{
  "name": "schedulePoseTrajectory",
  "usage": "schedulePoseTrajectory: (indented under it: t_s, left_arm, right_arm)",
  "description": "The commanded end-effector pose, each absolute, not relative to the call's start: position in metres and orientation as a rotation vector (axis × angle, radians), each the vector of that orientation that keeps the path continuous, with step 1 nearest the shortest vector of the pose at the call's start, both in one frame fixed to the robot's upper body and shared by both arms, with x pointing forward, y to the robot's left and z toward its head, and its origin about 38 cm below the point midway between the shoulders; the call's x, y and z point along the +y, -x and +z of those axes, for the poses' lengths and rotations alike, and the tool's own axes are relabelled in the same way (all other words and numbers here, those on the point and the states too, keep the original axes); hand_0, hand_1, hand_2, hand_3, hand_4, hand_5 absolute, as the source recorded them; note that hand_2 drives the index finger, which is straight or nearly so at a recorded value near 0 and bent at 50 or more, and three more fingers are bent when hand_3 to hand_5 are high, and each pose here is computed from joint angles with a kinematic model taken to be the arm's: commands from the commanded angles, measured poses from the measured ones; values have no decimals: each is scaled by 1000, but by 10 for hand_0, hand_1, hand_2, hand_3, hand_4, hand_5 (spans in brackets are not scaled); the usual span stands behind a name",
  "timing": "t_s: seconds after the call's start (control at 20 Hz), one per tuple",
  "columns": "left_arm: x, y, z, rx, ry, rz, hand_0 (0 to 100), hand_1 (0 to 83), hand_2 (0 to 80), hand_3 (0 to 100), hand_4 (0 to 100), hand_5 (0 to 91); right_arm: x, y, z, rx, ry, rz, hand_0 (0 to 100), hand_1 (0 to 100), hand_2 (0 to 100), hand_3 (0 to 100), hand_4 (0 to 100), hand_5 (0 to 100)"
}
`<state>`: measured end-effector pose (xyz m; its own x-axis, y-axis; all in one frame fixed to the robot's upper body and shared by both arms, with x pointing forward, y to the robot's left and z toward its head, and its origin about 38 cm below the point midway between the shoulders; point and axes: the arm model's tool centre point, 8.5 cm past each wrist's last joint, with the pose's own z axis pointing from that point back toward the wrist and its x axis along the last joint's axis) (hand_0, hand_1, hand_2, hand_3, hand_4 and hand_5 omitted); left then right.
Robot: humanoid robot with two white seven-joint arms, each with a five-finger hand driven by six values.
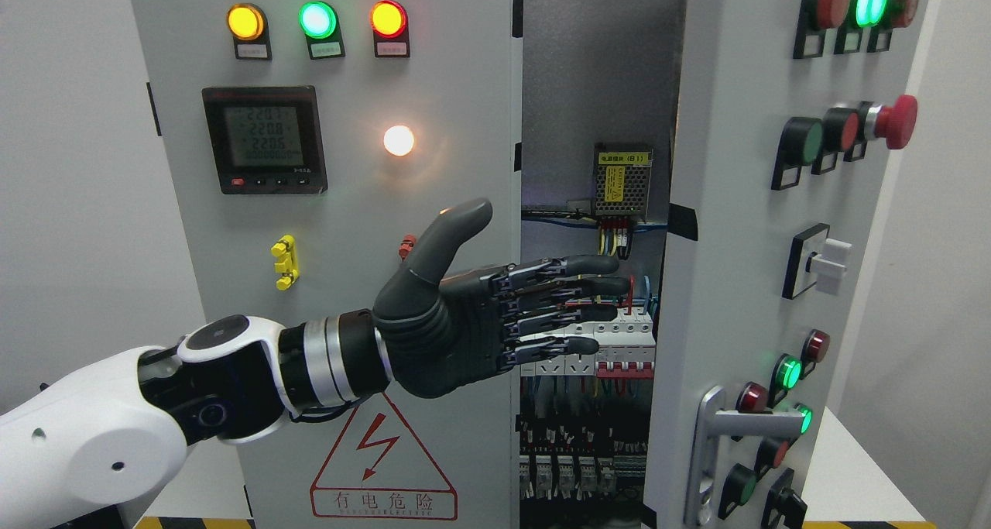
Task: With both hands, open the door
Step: 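Hook the left hand fingers behind the open door's edge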
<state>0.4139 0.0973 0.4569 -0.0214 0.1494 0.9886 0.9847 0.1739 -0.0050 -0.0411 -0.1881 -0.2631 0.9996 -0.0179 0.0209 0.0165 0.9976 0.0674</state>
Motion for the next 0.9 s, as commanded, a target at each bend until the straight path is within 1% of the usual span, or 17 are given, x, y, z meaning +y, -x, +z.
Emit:
schedulePoseTrajectory:
  t_s: [0.0,0.25,0.5,0.85]
  left_arm:
    - [44,-406,466,-1376,1285,-1067,0,0,0,0,30,0]
    - [36,-407,469,-1382,1298,-1066,0,0,0,0,31,0]
    - [25,-411,467,-1387,1288,-1035,0,0,0,0,31,0]
    - [16,-407,470,-1383,1295,-1049,0,0,0,0,30,0]
  right_arm:
    - [-188,41,-263,-21,-67,-17,106,0,0,0,0,0]
    - [-188,41,-263,-21,-67,-17,106,0,0,0,0,0]
    - [-188,41,-263,-21,-67,-17,106,0,0,0,0,0]
    - [-188,41,-263,-21,-67,-17,106,0,0,0,0,0]
